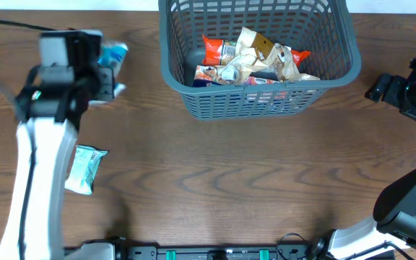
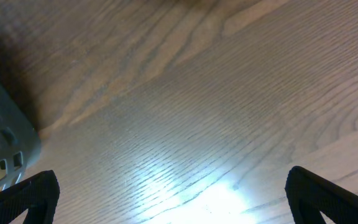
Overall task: Pack container
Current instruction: 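Lift the pouch, carry it into the basket and release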
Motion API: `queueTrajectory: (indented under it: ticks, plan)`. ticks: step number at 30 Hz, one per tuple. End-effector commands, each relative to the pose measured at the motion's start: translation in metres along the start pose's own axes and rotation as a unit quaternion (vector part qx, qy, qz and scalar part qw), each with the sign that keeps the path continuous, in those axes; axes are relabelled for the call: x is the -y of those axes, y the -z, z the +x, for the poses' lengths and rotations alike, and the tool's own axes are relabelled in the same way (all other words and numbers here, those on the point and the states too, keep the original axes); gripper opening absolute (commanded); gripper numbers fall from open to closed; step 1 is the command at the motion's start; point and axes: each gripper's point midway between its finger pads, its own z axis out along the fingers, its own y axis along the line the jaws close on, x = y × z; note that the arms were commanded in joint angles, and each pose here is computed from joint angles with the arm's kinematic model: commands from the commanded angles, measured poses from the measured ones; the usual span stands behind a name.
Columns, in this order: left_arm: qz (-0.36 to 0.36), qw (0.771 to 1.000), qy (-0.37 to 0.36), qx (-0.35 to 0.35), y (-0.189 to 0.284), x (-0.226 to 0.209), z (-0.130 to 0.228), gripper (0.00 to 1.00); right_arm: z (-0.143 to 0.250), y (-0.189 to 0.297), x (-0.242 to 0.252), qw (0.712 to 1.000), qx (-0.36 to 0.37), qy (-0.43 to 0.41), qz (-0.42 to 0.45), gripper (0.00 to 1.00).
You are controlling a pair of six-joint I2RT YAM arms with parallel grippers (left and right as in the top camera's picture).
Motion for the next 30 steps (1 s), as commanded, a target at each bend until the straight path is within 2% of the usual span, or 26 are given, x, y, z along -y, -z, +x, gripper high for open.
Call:
queueTrajectory:
  ticks: [1, 6, 11, 17, 26, 30]
  plan:
    - [0.020, 0.995, 0.021, 0.092, 0.047, 0.005, -0.037, 0.06, 0.002, -0.001, 0.002, 1.000, -0.004, 0.003, -0.001, 0.99]
    - [0.063, 0.983, 0.020, 0.169, 0.079, 0.026, -0.066, 0.06, 0.002, -0.001, 0.002, 1.000, -0.005, 0.004, -0.001, 0.99]
    - [0.131, 0.972, -0.018, 0.194, 0.086, 0.072, -0.077, 0.06, 0.004, -0.001, 0.001, 1.000, -0.008, 0.004, -0.001, 0.99]
    - [0.182, 0.950, -0.107, 0.229, 0.102, 0.130, -0.083, 0.06, 0.005, -0.001, 0.001, 1.000, -0.009, 0.005, -0.001, 0.99]
    - [0.230, 0.896, -0.272, 0.267, 0.113, 0.208, -0.074, 0.06, 0.005, -0.001, 0.001, 1.000, -0.009, 0.005, -0.001, 0.99]
    - [0.242, 0.885, -0.281, 0.283, 0.109, 0.229, -0.081, 0.06, 0.005, -0.001, 0.001, 1.000, -0.009, 0.005, -0.001, 0.99]
